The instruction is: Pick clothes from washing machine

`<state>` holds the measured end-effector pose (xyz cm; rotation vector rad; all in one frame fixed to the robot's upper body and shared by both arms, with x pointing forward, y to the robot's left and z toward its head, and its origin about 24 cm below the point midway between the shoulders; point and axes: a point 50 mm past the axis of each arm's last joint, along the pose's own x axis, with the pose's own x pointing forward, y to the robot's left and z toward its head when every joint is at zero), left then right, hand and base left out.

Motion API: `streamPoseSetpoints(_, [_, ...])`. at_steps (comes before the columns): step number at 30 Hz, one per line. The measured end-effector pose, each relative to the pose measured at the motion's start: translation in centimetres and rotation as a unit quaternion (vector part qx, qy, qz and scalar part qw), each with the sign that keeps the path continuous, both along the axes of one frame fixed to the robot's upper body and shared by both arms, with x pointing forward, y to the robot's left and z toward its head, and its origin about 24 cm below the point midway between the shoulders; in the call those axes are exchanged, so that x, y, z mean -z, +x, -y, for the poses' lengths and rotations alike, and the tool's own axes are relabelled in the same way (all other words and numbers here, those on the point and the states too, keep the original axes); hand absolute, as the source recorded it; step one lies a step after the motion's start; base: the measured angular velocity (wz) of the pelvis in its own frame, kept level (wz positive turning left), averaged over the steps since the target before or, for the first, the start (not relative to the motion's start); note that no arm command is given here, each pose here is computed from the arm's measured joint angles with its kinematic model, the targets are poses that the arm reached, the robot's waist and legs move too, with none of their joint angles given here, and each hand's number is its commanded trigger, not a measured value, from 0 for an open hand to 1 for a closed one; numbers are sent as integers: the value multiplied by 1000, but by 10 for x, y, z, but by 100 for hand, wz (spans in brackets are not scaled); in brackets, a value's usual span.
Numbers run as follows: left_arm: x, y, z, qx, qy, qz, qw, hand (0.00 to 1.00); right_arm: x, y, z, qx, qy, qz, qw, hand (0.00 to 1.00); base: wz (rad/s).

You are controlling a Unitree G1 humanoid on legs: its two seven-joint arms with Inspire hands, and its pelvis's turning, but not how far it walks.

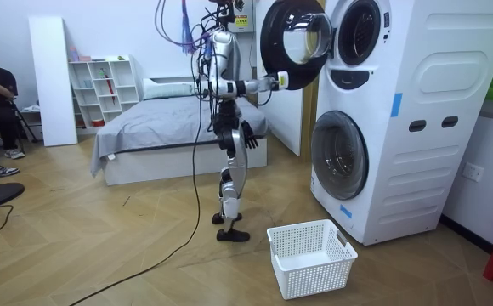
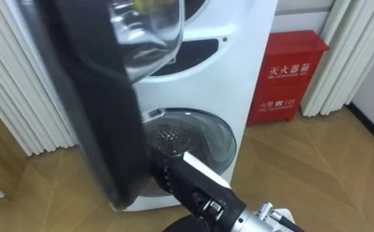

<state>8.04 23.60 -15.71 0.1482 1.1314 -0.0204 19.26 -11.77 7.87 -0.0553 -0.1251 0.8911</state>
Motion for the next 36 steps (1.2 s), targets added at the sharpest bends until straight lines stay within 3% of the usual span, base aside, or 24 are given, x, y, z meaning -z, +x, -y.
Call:
streamPoseSetpoints(19, [1, 1, 2, -49, -16, 7, 999, 0, -11, 9, -27, -69, -30, 32, 997, 0, 13])
streamPoseSetpoints(36, [0, -1, -4, -57, 29, 4, 998, 0, -15, 20, -52, -86, -29, 42, 995, 0, 4])
